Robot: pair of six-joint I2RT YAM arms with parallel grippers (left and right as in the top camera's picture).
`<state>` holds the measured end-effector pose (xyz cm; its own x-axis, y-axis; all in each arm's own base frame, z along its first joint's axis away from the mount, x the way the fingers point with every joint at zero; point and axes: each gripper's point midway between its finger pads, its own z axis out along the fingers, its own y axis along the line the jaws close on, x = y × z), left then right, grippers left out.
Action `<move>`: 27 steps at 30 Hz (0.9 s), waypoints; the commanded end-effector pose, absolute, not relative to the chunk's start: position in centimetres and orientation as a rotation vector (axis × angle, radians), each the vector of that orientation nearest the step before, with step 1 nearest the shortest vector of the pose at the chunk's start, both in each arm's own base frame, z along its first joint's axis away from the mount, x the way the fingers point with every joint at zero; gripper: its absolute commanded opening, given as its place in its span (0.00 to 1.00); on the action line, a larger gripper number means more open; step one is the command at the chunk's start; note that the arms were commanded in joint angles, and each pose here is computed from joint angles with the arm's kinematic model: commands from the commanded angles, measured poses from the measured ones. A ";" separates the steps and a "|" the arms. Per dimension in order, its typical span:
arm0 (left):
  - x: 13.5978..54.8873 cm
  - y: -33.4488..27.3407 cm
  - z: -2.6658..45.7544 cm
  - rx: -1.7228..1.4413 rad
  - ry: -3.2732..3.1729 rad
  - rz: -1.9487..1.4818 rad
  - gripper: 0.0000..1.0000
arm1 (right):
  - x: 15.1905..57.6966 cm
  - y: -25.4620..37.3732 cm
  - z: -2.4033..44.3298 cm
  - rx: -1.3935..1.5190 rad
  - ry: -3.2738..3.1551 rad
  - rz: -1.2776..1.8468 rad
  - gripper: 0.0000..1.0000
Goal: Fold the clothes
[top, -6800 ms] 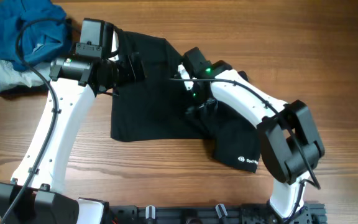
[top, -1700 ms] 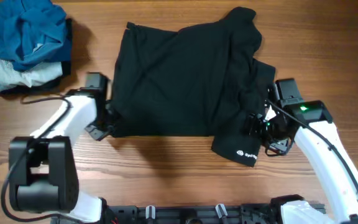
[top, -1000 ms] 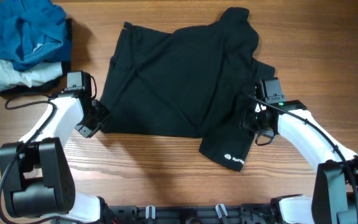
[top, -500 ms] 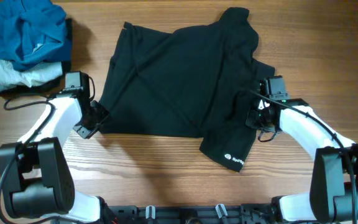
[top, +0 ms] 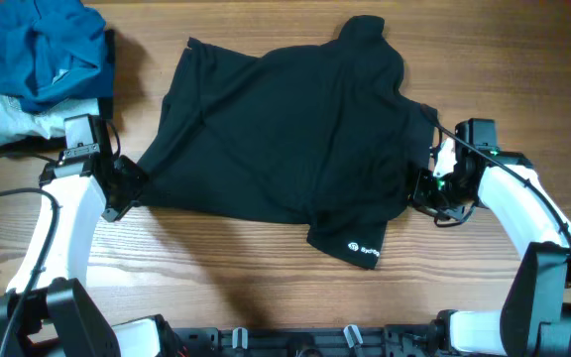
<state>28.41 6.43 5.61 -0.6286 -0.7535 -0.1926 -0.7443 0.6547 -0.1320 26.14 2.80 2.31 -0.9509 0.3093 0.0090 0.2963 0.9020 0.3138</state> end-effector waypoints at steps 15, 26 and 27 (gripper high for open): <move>28.1 6.9 5.8 -1.160 2.656 -0.025 0.04 | 25.0 4.5 4.3 0.318 2.944 0.598 0.41; 28.4 7.0 5.9 -1.156 2.647 -0.027 0.04 | 23.6 7.0 1.3 0.327 2.928 0.621 0.41; 28.4 7.0 5.9 -1.156 2.646 -0.028 0.04 | 24.0 6.9 1.2 0.355 2.909 0.602 0.40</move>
<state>28.55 6.46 5.65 -0.6523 -0.7305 -0.2021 -0.7217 0.6801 -0.1290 23.57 6.66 1.29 -0.9727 0.2146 -0.0883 0.1627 0.9020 0.3999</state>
